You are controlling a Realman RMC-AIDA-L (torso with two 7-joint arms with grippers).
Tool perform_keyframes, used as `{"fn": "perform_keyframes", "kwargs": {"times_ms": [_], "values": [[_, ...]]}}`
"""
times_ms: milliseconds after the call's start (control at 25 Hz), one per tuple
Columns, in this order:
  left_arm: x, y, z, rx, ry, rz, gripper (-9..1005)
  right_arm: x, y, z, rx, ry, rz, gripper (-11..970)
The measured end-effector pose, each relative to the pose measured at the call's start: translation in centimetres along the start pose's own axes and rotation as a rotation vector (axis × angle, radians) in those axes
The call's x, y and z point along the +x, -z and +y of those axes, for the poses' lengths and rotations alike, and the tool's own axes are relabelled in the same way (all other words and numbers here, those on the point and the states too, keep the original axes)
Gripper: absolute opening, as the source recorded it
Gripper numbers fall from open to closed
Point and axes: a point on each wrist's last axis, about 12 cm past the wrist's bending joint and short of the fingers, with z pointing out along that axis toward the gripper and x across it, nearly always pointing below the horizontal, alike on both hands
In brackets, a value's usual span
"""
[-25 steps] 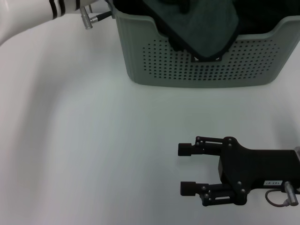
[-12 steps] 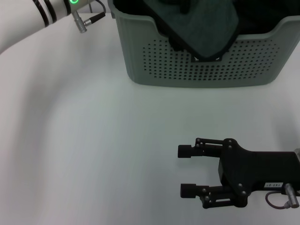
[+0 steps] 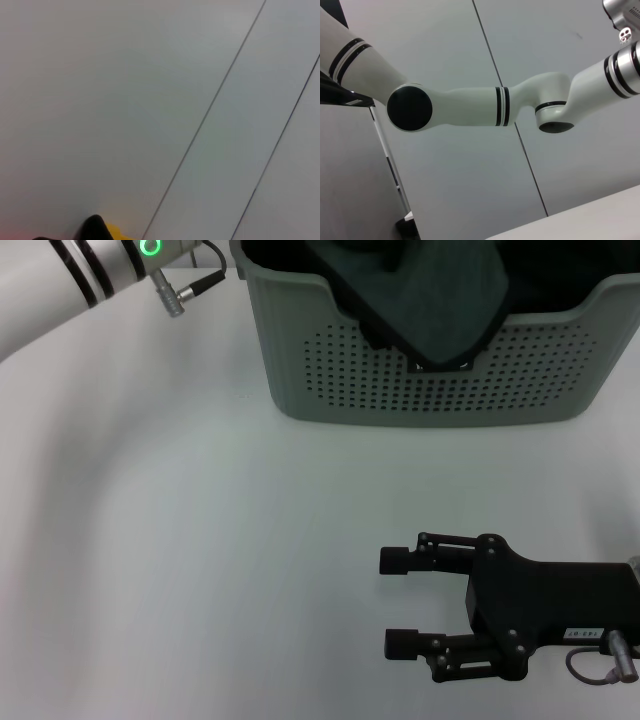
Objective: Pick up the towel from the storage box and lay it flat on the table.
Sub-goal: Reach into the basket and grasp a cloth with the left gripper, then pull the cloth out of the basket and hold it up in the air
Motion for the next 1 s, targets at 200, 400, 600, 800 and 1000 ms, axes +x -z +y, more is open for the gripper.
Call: {"fn": "perform_keyframes", "kwargs": {"times_ms": [200,400,600,800,1000], "values": [[-0.6,1.3,-0.2,0.051,0.010,-0.066,1,0.0,0.0,0.0,0.002,0.001,-0.004,746],[-3.0,4.8,-1.6,0.257,0.025,-0.204,1,-0.6,0.1,-0.1,0.020,0.076,-0.066,746],[-4.9,9.2,-3.0,0.377,0.019,-0.345,1,-1.7,0.5,-0.1,0.056,0.188,-0.174,746],[-5.6,12.2,-4.4,0.445,0.008,-0.441,1,-2.7,1.2,-0.4,0.146,0.260,-0.287,746],[-5.1,13.4,-4.8,0.451,0.014,-0.483,1,-3.1,0.9,-0.5,0.175,0.300,-0.357,745]]}}
